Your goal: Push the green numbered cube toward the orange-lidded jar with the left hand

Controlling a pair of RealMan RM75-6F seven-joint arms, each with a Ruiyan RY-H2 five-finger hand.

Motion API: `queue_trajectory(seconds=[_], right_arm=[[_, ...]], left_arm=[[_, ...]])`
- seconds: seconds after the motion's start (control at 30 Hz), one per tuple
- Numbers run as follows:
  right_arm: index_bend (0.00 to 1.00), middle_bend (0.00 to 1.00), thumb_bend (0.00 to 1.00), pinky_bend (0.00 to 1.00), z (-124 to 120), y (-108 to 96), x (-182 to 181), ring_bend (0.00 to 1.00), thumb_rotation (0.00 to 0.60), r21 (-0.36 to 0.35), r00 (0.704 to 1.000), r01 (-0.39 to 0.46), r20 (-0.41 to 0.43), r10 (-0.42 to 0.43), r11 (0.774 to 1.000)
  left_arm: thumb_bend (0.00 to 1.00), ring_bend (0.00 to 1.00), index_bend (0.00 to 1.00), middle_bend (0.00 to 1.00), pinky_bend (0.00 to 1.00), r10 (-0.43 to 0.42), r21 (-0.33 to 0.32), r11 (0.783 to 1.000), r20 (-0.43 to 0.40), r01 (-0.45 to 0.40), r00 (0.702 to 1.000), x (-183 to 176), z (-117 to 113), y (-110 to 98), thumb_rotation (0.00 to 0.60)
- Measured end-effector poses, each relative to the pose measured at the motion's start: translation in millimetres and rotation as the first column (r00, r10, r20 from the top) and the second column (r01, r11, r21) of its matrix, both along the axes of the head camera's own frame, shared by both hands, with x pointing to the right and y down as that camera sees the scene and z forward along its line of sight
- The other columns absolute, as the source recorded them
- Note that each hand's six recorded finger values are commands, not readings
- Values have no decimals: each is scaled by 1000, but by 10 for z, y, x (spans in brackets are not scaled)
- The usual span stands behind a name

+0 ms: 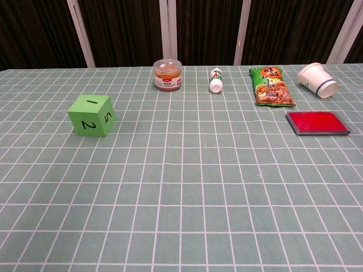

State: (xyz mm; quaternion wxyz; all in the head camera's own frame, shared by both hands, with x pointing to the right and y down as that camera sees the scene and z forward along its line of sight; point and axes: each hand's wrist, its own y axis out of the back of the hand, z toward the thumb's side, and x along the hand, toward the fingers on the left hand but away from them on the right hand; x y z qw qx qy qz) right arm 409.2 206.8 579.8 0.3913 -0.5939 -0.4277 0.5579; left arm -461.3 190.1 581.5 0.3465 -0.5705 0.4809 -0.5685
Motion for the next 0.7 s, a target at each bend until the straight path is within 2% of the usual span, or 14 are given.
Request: queue_trajectory(seconds=[0.3,0.7], right_arm=[[72,0,44,0,79,34,-78,0,600,-26,1000,17,14,-17,1000],[72,0,45,0,-49,48,-15,0,600,-2,999,-37,4,37,999]], left_arm=[[292,0,109,118,0,19,24,1000,-12,-19,1000,52,-44,13,600],[292,0,108,119,0,21,3,1000,-15,-21,1000,33,-18,19,600]])
